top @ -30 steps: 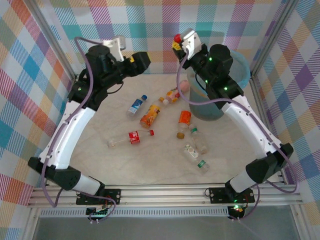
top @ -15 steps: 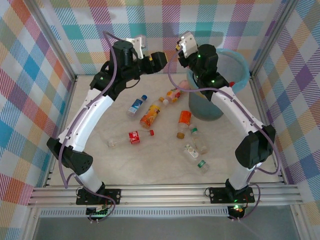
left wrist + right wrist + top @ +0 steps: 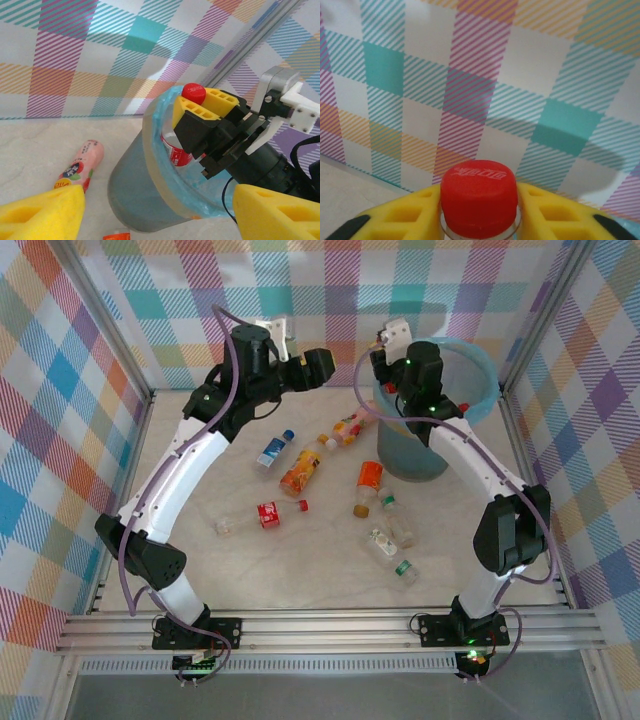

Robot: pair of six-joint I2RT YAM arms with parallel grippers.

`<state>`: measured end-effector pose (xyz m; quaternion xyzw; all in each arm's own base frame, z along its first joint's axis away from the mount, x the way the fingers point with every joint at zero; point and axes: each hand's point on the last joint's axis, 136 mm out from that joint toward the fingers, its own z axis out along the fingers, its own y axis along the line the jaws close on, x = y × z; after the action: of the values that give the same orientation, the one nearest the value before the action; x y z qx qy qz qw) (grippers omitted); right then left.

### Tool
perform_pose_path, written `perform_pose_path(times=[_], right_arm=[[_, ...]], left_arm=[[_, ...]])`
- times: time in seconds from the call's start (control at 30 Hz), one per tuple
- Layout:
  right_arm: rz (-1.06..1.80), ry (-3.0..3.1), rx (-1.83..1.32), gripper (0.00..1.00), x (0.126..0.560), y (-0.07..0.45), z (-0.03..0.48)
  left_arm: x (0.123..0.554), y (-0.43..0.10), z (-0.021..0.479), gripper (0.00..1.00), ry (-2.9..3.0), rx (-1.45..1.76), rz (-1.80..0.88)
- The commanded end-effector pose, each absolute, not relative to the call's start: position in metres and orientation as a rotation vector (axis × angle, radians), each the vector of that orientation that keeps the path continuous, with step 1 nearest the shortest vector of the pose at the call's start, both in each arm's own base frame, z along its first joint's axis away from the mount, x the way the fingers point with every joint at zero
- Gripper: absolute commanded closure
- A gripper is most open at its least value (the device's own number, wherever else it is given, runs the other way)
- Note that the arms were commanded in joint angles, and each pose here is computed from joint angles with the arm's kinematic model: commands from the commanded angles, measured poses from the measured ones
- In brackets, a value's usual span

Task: Put the plastic bottles in the bin

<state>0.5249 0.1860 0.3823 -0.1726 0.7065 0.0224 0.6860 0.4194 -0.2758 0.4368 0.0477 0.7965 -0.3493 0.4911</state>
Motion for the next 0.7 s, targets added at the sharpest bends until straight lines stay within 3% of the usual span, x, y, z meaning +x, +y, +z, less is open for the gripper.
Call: perform_pose_path(times=[0.0, 0.13, 0.67], right_arm=[[0.127, 1.555, -0.283, 0.53, 0.523, 0.176, 0.392], [0.132, 1.567, -0.255, 0.37, 0.525, 0.169, 0.389], [0.29, 1.536, -0.304, 0.36, 0.482, 0.179, 0.438]], left_arm=[[0.421, -0.277, 0.429, 0.22, 1.946, 0.132, -0.819], [0.421, -0.277, 0.428, 0.21, 1.946, 0.13, -0.816], [0.405, -0.252, 0.405, 0.2, 2.007, 0.089, -0.719]])
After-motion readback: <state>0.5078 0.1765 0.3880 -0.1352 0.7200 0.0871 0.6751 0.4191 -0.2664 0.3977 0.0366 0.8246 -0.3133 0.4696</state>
